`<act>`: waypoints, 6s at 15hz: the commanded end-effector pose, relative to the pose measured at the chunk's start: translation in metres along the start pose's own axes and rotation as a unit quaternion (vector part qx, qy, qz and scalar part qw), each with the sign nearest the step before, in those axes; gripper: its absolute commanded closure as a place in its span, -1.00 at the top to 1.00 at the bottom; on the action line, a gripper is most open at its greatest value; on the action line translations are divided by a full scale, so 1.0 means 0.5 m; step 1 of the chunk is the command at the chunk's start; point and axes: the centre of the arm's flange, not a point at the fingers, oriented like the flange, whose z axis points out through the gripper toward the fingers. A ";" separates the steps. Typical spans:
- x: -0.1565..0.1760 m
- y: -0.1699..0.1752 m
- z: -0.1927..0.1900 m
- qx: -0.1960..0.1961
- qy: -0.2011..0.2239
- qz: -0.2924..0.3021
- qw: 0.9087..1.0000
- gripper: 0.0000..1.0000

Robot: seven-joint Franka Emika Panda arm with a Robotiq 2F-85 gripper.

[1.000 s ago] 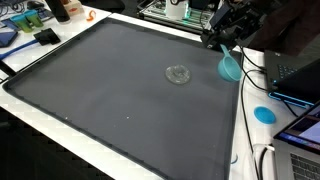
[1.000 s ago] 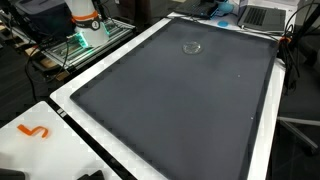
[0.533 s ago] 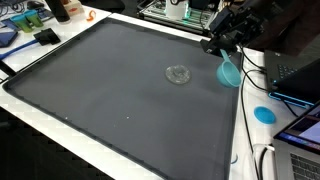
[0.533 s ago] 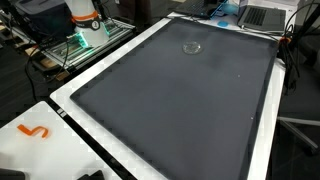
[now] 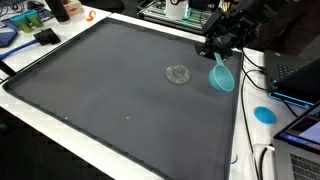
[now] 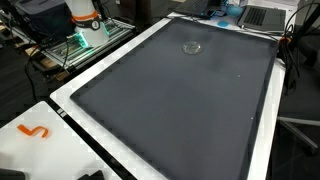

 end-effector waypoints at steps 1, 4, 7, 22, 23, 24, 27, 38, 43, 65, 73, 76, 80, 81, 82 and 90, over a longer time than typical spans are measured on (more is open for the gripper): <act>0.012 0.023 0.004 0.027 0.002 0.014 1.000 -0.38; 0.016 0.043 0.007 0.047 0.007 0.024 0.999 -0.38; 0.017 0.065 0.011 0.068 0.010 0.036 0.997 -0.38; 0.005 0.169 0.064 0.156 0.028 0.082 0.984 -0.38; 0.001 0.176 0.069 0.167 0.033 0.083 0.982 -0.38; -0.003 0.184 0.074 0.176 0.034 0.086 0.980 -0.38; -0.015 0.211 0.091 0.202 0.038 0.099 0.974 -0.38; -0.094 0.299 0.146 0.282 0.036 0.142 0.948 -0.38; -0.144 0.323 0.164 0.308 0.041 0.148 0.939 -0.38; -0.372 0.384 0.255 0.341 0.167 0.128 0.916 -0.38; -0.420 0.374 0.256 0.322 0.181 0.061 0.927 -0.38; -0.429 0.369 0.254 0.317 0.182 0.042 0.930 -0.38; -0.431 0.363 0.246 0.301 0.179 0.014 0.937 -0.38; -0.430 0.363 0.244 0.296 0.178 0.005 0.939 -0.38; -0.429 0.362 0.240 0.289 0.178 -0.005 0.941 -0.38; -0.402 0.351 0.196 0.236 0.161 -0.097 0.953 -0.38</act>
